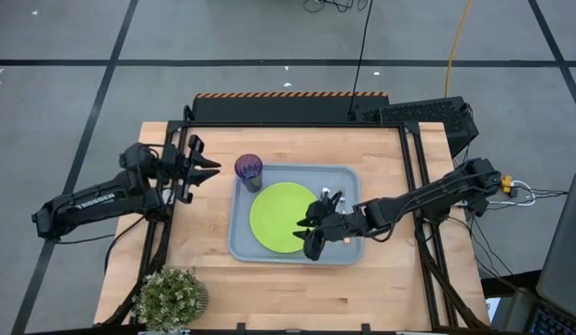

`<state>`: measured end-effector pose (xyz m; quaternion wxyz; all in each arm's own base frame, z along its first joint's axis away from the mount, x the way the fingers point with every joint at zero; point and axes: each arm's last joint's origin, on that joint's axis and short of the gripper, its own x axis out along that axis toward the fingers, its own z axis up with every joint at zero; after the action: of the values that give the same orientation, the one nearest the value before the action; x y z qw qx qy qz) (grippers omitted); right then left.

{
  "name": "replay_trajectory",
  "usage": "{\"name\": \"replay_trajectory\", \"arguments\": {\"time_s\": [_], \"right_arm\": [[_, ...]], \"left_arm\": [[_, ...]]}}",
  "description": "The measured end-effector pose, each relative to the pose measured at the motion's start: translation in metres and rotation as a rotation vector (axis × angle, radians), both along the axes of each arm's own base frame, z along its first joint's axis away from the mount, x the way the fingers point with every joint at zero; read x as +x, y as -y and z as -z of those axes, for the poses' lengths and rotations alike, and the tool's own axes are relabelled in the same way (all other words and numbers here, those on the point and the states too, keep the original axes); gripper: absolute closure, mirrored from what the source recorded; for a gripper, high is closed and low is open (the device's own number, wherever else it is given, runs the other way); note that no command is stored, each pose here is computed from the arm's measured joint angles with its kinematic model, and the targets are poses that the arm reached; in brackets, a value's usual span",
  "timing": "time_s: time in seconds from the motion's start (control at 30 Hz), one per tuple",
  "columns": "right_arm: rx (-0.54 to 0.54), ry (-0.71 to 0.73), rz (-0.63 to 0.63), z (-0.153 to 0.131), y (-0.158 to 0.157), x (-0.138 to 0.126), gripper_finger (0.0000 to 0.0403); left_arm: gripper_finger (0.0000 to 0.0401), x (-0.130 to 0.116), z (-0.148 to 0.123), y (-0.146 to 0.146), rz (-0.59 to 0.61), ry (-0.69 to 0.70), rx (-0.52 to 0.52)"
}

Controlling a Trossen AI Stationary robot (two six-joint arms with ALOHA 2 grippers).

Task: Pick and place plate/cup/fork/spoon on tray
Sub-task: Adjust the orange spoon and gray serving tray

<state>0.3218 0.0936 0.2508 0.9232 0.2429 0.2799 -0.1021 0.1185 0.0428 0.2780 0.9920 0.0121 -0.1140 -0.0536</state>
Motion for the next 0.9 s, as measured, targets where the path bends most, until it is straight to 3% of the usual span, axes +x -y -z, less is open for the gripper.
{"name": "replay_trajectory", "arguments": {"time_s": [0.8, 0.9], "right_arm": [[0.032, -0.087, 0.023, 0.0080, 0.0013, -0.0035, 0.0248], [0.033, -0.087, 0.023, 0.0079, 0.0013, -0.0034, 0.0248]], "left_arm": [[0.0325, -0.0006, -0.0024, -0.0001, -0.008, 0.022, -0.023], [0.0325, -0.0006, -0.0021, 0.0007, 0.038, 0.006, -0.101]]}}
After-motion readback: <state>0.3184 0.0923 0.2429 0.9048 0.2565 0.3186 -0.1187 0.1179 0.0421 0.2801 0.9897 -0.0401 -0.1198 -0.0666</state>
